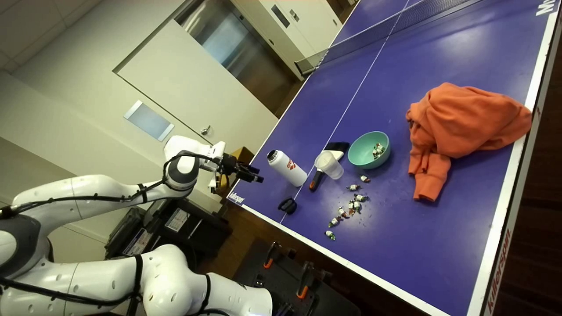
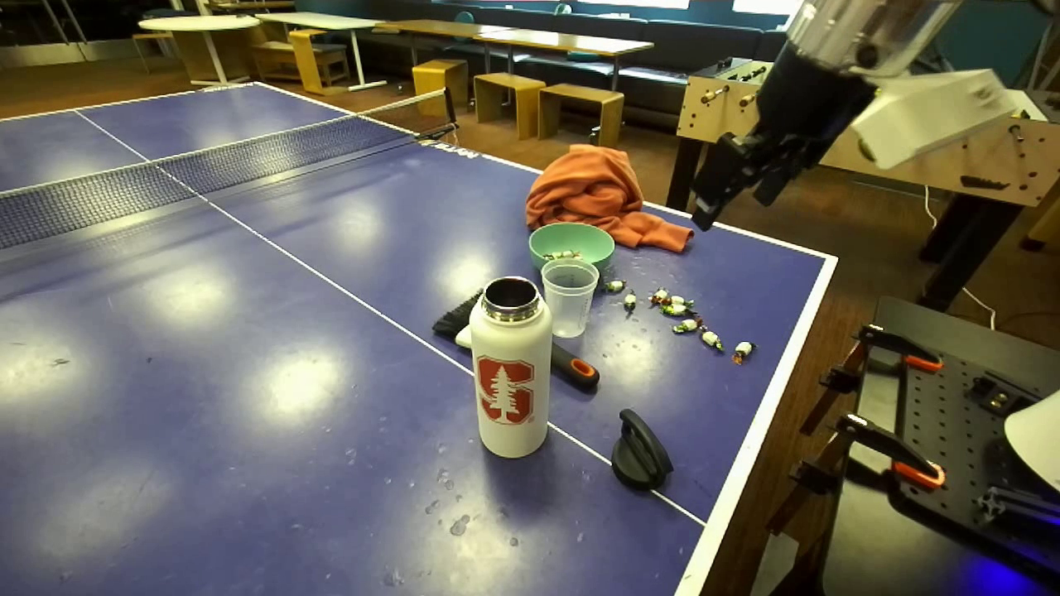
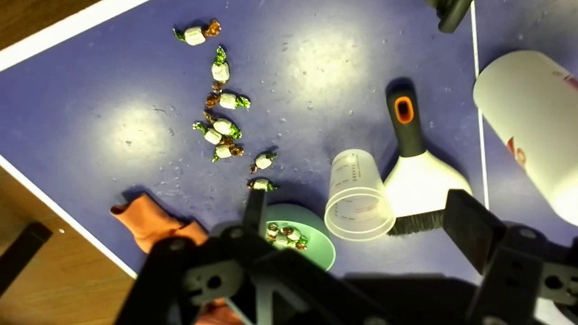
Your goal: Move the cup backwards, empty the bowl then sweep the table.
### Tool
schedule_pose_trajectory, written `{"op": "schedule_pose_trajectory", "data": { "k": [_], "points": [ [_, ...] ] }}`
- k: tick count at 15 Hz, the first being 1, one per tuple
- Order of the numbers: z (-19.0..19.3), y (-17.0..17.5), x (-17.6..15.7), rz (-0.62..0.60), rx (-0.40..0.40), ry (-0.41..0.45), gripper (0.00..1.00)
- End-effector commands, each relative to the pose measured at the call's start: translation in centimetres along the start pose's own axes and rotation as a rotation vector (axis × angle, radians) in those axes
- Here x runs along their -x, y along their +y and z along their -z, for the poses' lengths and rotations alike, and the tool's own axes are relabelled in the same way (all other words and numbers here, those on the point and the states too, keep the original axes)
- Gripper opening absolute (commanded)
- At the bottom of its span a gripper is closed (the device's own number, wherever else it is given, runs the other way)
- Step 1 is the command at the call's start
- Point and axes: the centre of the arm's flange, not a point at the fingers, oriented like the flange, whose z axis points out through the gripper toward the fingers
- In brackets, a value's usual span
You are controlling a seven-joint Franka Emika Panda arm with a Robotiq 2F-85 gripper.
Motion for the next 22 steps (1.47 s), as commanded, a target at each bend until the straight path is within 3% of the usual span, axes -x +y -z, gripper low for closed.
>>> {"op": "schedule_pose_trajectory", "data": {
  "k": [1,7,14,16,22],
  "points": [
    [-5.9,-2.2,-5.3,-0.193,-0.005,-0.041,1.00],
    [-12.4,-4.0,-9.9,-0.405,-0.014,-0.103,1.00],
    [-18.7,-4.6,-13.1,-0.496,-0.085,-0.109,1.00],
    [-17.6,-3.3,-12.3,-0.474,-0.062,-0.123,1.00],
    [-19.3,-3.5,-13.1,-0.498,-0.051,-0.130,1.00]
  ]
}}
